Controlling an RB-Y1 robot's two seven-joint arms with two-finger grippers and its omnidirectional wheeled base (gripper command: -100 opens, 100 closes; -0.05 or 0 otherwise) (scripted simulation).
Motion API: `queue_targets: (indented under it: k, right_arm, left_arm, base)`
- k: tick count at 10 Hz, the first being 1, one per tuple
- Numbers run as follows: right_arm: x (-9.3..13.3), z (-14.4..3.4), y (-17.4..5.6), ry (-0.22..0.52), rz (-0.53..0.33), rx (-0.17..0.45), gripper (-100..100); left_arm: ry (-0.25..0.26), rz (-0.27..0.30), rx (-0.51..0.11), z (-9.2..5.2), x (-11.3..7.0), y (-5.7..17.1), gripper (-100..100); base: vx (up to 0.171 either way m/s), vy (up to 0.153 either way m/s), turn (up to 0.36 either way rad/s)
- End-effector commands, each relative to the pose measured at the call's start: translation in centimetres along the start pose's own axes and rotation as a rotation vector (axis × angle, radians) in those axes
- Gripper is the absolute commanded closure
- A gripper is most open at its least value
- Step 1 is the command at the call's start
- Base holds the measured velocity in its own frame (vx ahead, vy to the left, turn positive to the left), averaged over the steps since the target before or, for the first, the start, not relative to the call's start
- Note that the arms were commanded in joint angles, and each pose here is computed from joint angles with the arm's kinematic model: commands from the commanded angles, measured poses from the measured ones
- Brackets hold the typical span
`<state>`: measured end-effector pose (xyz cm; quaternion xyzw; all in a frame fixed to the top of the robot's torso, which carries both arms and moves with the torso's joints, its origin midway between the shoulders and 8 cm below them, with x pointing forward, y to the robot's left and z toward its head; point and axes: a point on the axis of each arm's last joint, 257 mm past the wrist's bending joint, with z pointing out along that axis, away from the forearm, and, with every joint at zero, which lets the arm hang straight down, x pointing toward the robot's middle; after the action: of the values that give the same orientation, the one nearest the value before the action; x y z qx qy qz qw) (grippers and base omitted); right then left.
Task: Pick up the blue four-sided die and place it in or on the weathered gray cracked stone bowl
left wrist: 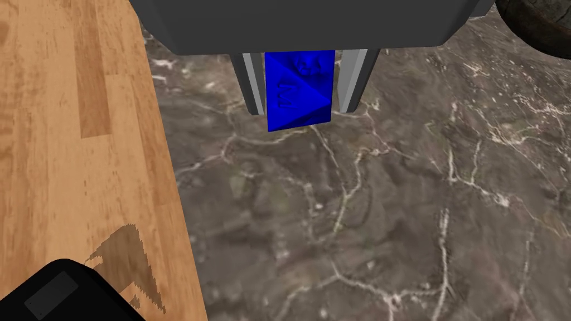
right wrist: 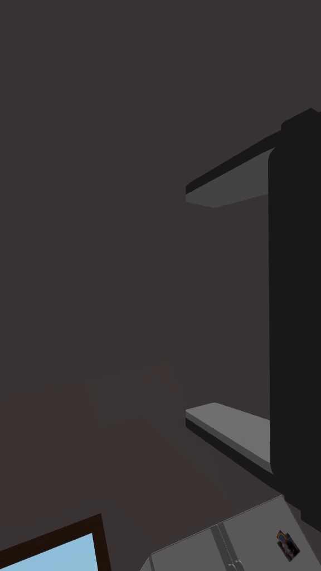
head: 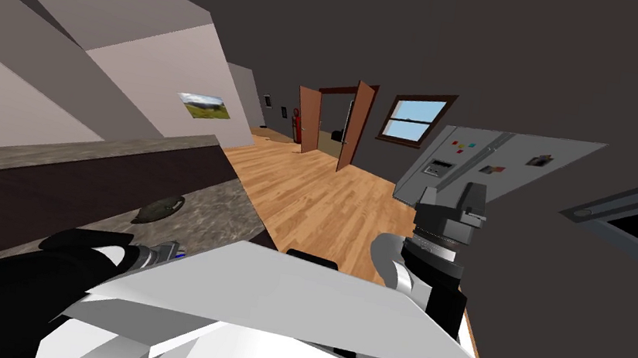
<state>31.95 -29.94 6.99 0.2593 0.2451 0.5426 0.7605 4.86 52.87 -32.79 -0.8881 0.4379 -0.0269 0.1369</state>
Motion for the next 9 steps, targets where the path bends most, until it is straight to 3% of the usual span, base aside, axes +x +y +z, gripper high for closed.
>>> queue_targets:
  k: [1,8,9]
  right_arm:
    - [0.0,0.0,0.0,0.000,0.000,0.000,0]
    - [0.0,0.0,0.0,0.000,0.000,0.000,0]
    - [0.0,0.0,0.0,0.000,0.000,0.000,0]
  left_arm:
    - [-0.019,0.016,0.008,-0.1,-1.3,-1.1,100]
    - [-0.070,0.072,0.013,-0.3,-6.2,-5.4,100]
    - [-0.074,0.063,0.007,-0.2,-6.5,-5.2,100]
  base:
    - [-0.061,-0.017,-0.038]
    - [-0.099,-0.004,-0.072]
    - [-0.058,0.018,-0.048]
